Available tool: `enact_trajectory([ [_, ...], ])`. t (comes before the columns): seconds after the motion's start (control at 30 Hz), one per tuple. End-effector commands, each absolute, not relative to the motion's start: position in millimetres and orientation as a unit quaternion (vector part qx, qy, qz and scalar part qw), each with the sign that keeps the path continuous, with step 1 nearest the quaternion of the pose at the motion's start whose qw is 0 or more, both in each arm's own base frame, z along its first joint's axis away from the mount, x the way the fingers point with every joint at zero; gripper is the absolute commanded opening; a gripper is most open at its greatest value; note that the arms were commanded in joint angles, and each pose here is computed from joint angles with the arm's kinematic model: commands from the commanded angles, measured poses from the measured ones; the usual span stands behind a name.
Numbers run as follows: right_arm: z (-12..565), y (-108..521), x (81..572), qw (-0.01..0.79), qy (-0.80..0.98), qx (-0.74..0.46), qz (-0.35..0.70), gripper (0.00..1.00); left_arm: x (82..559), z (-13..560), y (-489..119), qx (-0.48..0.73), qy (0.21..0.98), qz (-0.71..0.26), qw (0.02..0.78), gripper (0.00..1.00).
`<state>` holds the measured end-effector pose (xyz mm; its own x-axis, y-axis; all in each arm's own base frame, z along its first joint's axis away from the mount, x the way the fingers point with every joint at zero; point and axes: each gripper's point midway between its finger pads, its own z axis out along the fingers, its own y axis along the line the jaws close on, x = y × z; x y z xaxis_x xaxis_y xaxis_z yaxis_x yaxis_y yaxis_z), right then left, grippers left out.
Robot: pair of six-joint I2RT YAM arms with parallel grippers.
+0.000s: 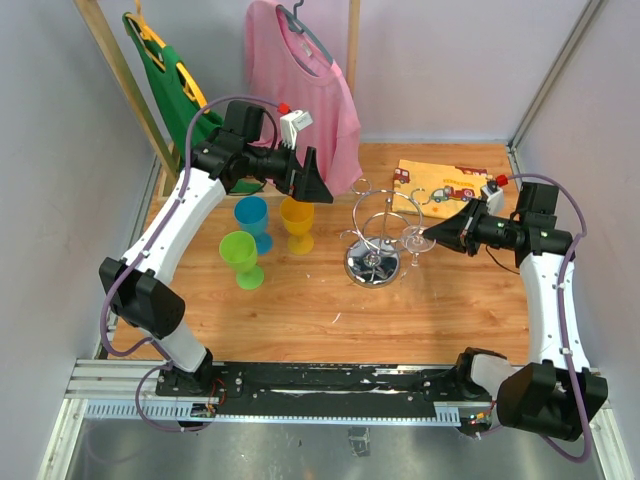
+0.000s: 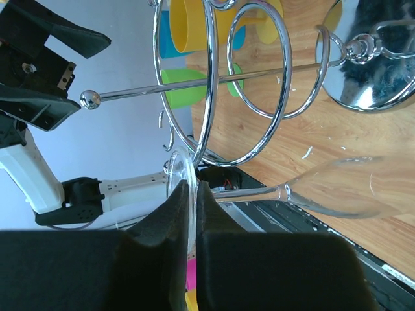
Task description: Take the wine glass off the wine glass rack
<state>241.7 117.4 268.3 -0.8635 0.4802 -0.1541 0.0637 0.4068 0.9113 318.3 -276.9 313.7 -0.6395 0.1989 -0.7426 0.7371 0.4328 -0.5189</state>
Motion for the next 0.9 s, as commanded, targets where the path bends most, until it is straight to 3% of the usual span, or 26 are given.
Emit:
enact_trajectory([
  [0.0, 270.8, 121.3, 243.1, 0.203, 0.81, 0.155, 0.527, 0.01, 306.2, 320.2, -279.6, 0.312, 0.779, -0.452, 0.303, 0.99],
  [0.87, 292.0, 124.7, 220.5, 0.223, 0.787, 0.125, 0.561, 0.01, 307.2, 309.2, -285.1, 0.31, 0.784, -0.461, 0.278, 0.99],
])
